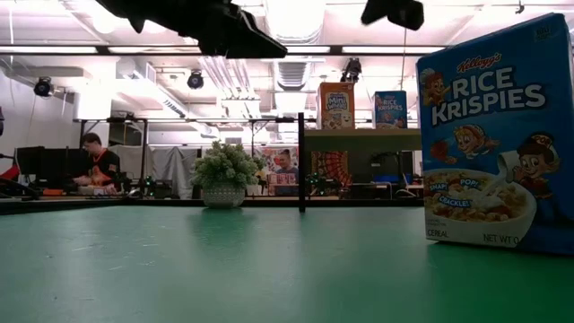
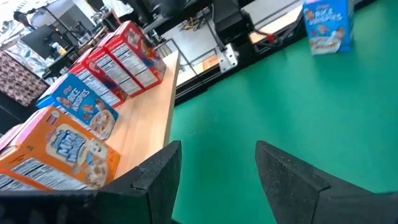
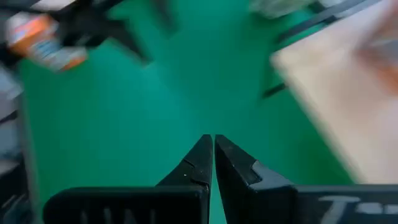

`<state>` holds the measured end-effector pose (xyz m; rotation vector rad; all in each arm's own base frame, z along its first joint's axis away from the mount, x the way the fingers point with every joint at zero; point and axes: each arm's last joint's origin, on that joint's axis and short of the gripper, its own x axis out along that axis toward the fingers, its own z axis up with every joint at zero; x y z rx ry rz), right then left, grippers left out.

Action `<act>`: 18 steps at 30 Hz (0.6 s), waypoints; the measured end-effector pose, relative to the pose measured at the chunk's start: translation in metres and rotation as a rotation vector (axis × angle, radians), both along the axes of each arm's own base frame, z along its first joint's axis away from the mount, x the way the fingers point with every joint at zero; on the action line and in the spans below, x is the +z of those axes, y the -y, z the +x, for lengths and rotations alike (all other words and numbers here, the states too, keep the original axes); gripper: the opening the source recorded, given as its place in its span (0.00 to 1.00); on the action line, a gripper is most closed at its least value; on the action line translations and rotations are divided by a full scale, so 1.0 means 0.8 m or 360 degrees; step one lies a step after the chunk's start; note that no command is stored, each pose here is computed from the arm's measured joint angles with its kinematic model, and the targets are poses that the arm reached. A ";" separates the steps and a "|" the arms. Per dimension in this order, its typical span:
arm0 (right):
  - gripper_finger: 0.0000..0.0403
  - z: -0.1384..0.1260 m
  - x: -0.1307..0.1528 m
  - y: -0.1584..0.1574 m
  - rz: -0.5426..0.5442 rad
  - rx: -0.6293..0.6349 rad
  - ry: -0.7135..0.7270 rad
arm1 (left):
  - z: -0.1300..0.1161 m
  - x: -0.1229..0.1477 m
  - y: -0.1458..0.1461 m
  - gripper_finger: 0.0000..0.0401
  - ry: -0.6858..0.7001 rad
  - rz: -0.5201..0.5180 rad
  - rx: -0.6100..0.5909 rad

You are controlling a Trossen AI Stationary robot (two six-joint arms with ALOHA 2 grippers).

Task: Stack cereal on shelf
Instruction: Put the left blue cereal box on the shelf

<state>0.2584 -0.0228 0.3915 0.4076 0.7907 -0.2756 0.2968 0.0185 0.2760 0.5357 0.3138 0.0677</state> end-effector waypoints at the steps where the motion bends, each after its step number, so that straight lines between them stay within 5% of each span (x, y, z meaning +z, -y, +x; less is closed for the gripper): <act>1: 0.02 0.001 -0.002 -0.011 0.0032 0.0046 -0.0007 | 0.000 0.000 0.002 0.47 0.0007 -0.0016 -0.0006; 12: 0.02 0.028 -0.040 -0.119 0.0418 0.0209 -0.0237 | -0.002 -0.006 0.053 0.47 -0.0039 -0.0230 -0.0157; 18: 0.02 0.039 -0.074 -0.171 0.0496 0.0363 -0.0484 | -0.006 -0.005 0.086 0.47 -0.0054 -0.0286 -0.0475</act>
